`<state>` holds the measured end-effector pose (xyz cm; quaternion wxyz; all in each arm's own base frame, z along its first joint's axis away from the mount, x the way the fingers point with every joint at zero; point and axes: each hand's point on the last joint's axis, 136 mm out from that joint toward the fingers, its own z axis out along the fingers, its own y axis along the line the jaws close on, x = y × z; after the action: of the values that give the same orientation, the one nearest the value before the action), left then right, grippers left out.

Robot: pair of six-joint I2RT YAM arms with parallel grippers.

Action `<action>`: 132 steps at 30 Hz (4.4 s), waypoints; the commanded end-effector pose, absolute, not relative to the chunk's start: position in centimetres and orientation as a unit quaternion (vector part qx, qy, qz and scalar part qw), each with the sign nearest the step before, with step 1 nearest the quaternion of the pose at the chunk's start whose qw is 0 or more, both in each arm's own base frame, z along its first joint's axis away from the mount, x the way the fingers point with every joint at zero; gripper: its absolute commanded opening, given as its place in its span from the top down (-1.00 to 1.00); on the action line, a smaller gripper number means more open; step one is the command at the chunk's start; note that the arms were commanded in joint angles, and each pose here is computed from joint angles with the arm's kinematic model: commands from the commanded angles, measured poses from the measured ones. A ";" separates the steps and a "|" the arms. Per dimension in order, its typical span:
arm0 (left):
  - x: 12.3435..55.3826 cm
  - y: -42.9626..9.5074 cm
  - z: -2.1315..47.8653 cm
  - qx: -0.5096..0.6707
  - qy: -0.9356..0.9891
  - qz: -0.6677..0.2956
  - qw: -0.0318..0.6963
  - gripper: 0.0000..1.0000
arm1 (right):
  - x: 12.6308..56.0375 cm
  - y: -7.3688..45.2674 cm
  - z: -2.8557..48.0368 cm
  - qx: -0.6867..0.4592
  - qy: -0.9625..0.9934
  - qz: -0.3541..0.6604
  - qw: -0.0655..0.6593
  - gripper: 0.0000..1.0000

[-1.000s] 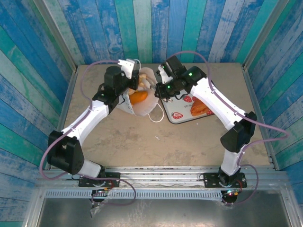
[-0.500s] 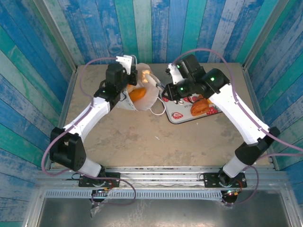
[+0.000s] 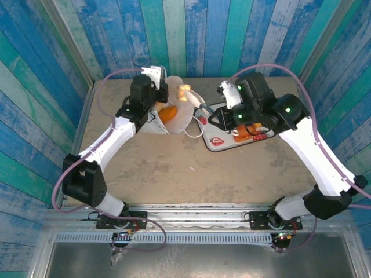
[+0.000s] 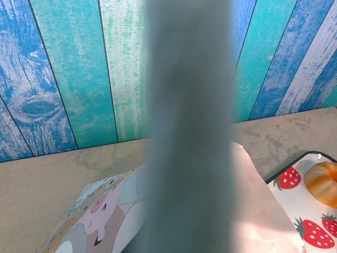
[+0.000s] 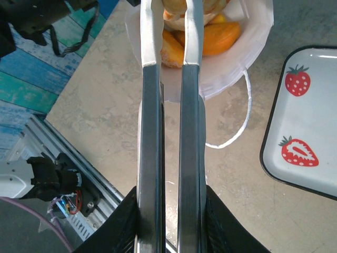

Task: Take the fake bread out of the paper bag

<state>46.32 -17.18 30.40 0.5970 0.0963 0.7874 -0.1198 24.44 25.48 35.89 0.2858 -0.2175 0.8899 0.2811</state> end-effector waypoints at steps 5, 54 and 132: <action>46.9 -17.5 30.5 0.093 0.788 -0.122 0.596 1.00 | 24.1 22.5 37.9 -0.197 0.888 0.248 0.332 0.53; 45.5 -17.4 30.9 0.100 0.780 -0.132 0.604 1.00 | 39.2 14.6 19.9 -0.136 0.969 -0.154 0.141 0.47; 45.5 -17.9 30.6 0.106 0.781 -0.146 0.598 1.00 | 39.5 15.6 15.5 -0.168 0.966 -0.186 0.063 0.10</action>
<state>45.92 -18.11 29.85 0.5923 0.1068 0.7852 -0.1458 39.91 15.08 14.14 0.0511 -0.1657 0.9644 -0.1997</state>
